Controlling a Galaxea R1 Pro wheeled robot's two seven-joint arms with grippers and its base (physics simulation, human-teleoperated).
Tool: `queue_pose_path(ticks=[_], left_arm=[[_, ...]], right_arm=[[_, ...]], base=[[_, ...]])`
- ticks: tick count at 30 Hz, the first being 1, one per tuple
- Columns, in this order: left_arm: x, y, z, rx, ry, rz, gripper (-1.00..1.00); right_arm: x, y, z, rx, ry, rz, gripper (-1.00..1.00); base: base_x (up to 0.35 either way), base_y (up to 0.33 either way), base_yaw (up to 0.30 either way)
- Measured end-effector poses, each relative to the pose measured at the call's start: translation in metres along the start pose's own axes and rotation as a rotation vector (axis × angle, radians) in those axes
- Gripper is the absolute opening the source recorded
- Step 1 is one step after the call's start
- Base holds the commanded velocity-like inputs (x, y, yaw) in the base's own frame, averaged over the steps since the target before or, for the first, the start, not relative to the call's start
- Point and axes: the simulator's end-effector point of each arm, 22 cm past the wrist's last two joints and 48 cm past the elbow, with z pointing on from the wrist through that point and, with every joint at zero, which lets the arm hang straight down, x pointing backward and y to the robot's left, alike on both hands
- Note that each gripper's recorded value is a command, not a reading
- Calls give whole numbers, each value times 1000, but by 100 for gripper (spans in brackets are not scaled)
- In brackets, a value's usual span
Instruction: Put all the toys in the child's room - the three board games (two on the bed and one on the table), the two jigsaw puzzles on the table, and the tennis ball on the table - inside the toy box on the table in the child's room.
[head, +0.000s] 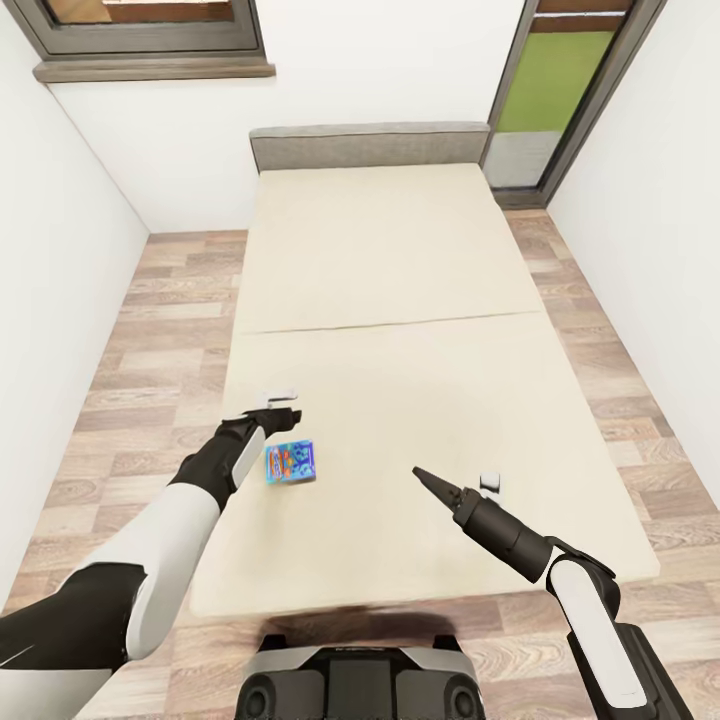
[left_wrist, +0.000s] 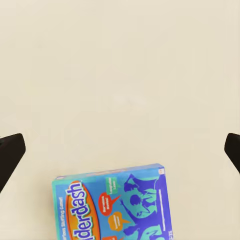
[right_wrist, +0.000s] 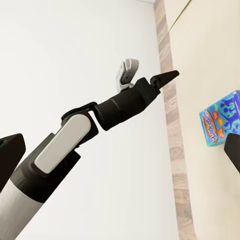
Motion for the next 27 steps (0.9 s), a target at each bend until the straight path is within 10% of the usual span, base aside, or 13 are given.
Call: queue_pose_path(ticks=[27], left_arm=[[3, 34, 16, -108, 5, -2, 100]], right_arm=[[9, -21, 1, 26, 13, 34, 100]], base=[[0, 0, 0]])
